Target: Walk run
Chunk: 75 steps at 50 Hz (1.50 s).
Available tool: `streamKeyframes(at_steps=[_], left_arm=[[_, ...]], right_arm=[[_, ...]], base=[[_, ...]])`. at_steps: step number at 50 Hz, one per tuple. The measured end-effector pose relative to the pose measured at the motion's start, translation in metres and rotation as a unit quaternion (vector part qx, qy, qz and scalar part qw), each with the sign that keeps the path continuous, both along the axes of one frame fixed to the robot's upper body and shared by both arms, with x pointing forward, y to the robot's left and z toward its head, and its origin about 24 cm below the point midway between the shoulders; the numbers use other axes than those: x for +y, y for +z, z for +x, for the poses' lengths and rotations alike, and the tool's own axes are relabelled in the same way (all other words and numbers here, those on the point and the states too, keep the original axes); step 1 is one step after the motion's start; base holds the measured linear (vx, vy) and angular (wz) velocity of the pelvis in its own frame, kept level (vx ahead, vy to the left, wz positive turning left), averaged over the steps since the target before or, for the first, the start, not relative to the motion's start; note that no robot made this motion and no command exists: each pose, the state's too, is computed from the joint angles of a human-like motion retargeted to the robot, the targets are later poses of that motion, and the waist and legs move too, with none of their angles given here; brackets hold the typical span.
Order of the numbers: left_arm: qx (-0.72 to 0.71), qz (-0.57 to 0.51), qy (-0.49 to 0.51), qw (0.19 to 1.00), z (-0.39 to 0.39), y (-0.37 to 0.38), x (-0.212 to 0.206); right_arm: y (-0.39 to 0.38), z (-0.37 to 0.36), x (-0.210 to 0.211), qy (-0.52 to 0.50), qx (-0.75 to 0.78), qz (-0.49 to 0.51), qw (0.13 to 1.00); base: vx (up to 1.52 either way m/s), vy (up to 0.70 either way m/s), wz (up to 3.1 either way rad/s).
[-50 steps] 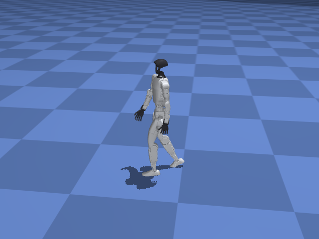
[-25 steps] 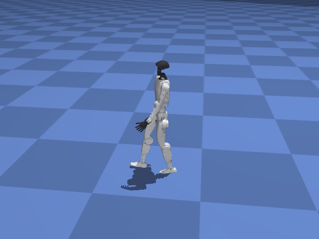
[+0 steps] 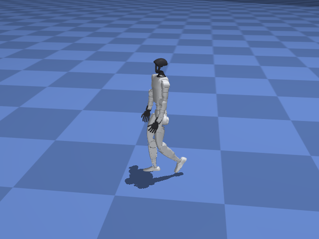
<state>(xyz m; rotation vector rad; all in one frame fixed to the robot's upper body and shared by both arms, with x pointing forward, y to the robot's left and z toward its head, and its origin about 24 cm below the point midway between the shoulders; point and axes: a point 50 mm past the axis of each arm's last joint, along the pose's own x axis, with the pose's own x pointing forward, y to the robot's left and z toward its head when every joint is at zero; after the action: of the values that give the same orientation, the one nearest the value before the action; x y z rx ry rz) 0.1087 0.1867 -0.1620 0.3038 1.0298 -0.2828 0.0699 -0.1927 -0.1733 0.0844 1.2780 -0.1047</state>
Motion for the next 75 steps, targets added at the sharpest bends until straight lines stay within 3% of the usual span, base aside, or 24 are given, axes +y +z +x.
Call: streamKeyframes(at_steps=[13,19,23,35,58,65,75], left_arm=[[0.194,0.022,0.029,0.98,-0.128,-0.016,-0.005],[0.228,-0.028,0.129,0.965,-0.147,-0.016,-0.018],[0.229,-0.026,0.135,0.964,-0.15,-0.016,-0.019],[0.164,-0.018,0.112,0.98,-0.101,-0.017,-0.011],[-0.135,-0.027,0.045,0.989,0.096,0.038,-0.007],[-0.145,-0.033,0.037,0.988,0.102,0.041,-0.01],[-0.048,-0.023,0.038,0.998,0.045,0.012,-0.009]], right_arm=[[0.04,0.117,-0.016,-0.009,-0.19,-0.013,0.982],[0.052,0.139,-0.016,-0.023,-0.238,-0.008,0.971],[0.053,0.14,-0.014,-0.019,-0.247,-0.008,0.969],[0.021,0.074,0.001,-0.044,-0.156,0.017,0.987],[-0.007,-0.084,0.017,0.017,0.088,-0.014,0.996],[-0.005,-0.111,0.023,0.002,0.129,0.016,0.991],[-0.006,-0.097,0.018,-0.003,0.121,0.009,0.993]], base=[[0.35,-0.08,-0.16],[0.42,0.01,-0.4],[0.52,0.07,-0.33],[0.56,0.13,-0.29],[0.36,-0.02,0.15],[0.49,-0.19,0.27],[0.48,-0.19,0.18]])
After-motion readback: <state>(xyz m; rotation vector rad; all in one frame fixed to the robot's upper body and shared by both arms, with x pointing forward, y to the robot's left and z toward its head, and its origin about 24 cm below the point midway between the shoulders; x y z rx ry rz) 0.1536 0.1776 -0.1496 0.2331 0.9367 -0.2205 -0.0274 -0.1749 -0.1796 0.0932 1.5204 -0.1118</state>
